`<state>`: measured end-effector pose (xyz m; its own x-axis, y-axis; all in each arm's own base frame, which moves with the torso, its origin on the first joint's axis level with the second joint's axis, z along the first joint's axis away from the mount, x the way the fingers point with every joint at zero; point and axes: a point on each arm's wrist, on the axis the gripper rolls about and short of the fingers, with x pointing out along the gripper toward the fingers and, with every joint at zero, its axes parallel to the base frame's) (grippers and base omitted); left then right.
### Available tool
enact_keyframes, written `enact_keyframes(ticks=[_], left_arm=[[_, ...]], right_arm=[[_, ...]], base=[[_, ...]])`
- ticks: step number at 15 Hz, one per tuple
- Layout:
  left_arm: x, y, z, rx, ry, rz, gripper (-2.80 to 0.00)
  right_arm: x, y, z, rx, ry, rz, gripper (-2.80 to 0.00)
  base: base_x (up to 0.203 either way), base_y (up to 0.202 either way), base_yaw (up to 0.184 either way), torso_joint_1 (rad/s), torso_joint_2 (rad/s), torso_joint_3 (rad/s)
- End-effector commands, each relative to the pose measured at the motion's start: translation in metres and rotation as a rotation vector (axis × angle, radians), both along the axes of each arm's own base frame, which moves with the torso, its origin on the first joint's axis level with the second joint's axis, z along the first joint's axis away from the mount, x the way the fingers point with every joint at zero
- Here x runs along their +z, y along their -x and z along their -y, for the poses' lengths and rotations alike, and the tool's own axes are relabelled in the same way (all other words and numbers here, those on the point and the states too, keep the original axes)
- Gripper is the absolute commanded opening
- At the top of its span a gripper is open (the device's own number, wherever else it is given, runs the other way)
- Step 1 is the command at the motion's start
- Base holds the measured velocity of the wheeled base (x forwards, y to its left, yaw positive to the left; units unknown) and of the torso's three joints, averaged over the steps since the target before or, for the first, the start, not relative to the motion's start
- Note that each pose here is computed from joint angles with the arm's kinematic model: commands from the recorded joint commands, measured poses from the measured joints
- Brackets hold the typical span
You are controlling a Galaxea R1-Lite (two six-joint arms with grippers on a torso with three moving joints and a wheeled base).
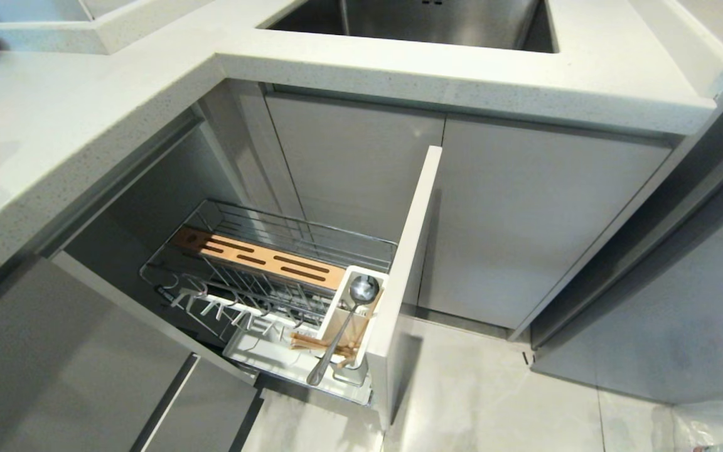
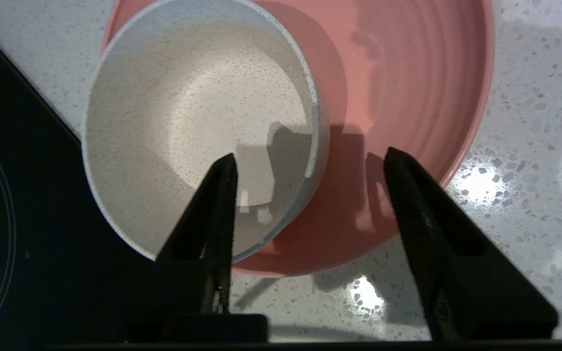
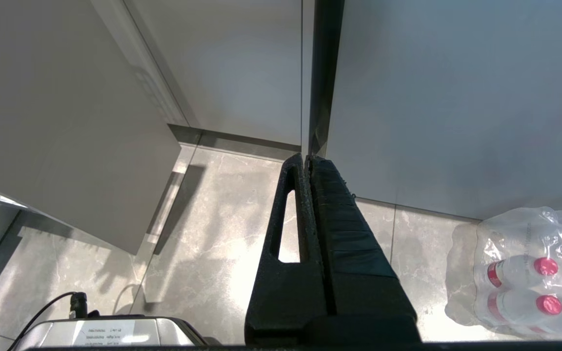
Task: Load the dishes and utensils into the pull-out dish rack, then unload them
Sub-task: Take the chopsticks out of the cupboard
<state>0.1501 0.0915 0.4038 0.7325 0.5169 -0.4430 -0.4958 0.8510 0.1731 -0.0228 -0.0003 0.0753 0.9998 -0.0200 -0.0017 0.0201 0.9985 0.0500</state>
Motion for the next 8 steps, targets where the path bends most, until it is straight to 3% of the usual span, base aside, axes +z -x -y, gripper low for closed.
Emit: enact_keyframes(ticks=[1, 4, 8], left_arm=[[0.003, 0.007, 0.004, 0.006, -0.009, 0.015, 0.0], [0.015, 0.03, 0.017, 0.023, -0.019, 0.108, 0.0], [0.037, 0.081, 0.049, 0.018, -0.06, 0.327, 0.0]], right_arm=[[0.0, 0.0, 0.0, 0.0, -0.001, -0.001, -2.8], [0.0, 0.0, 0.0, 0.0, -0.001, -0.001, -2.8], [0.0, 0.0, 0.0, 0.0, -0.001, -0.001, -2.8]], base=[[0.0, 0.0, 0.0, 0.0, 0.0, 0.0], [0.0, 0.0, 0.0, 0.0, 0.0, 0.0], [0.0, 0.0, 0.0, 0.0, 0.0, 0.0]])
